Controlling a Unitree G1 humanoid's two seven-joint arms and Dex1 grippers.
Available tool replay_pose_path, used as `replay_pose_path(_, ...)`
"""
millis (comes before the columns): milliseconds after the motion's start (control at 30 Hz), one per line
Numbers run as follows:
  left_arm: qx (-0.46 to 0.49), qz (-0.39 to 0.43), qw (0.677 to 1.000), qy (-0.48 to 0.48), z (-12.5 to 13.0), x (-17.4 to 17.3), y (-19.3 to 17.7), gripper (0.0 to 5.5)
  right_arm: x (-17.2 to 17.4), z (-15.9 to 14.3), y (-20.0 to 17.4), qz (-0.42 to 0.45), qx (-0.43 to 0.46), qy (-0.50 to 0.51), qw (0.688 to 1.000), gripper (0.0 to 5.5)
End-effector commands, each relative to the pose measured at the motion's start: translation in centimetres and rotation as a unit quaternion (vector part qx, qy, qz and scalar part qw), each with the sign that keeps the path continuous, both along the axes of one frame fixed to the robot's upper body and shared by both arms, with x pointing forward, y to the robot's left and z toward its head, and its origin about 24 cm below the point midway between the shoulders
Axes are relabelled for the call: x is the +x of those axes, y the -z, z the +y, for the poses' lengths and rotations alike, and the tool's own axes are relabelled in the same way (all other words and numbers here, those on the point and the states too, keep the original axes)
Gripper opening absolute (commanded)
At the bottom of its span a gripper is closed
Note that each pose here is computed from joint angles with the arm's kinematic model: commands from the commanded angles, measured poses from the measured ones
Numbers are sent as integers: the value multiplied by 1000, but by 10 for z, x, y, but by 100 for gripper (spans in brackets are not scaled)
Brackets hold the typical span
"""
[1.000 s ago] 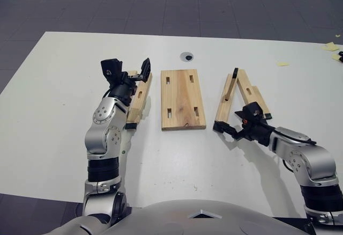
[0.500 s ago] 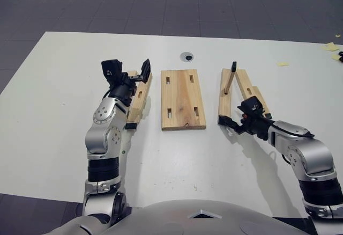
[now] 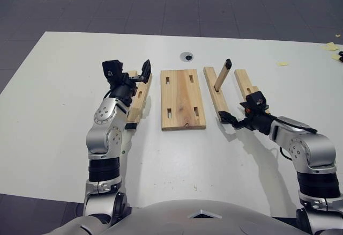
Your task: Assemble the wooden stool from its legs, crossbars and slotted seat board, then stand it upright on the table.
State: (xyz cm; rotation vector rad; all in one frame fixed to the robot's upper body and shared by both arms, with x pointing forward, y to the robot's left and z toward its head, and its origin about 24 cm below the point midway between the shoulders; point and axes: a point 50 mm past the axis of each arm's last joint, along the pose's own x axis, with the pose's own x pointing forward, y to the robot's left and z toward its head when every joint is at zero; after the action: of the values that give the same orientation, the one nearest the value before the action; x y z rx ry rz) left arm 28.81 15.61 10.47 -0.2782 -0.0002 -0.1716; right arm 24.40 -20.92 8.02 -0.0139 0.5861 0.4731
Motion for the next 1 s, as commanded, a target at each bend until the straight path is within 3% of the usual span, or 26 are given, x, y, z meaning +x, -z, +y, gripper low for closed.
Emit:
replay_pose_path(33, 3, 2, 1000, 2, -1, -1, 2, 540, 3, 11, -5, -6, 8, -14, 1000, 539)
replay_pose_path(267, 3, 3, 1000, 1, -1, 0, 3, 540, -4, 18, 20, 27, -49, -18, 998, 539)
replay_pose_path(867, 3, 7, 1000, -1, -2, -2, 6, 540, 4, 17, 26, 16, -88, 3, 996, 247)
replay_pose_path(1000, 2, 8, 1000, -3, -3, -2, 6, 540, 5, 16, 27, 13, -94, -1, 995, 212)
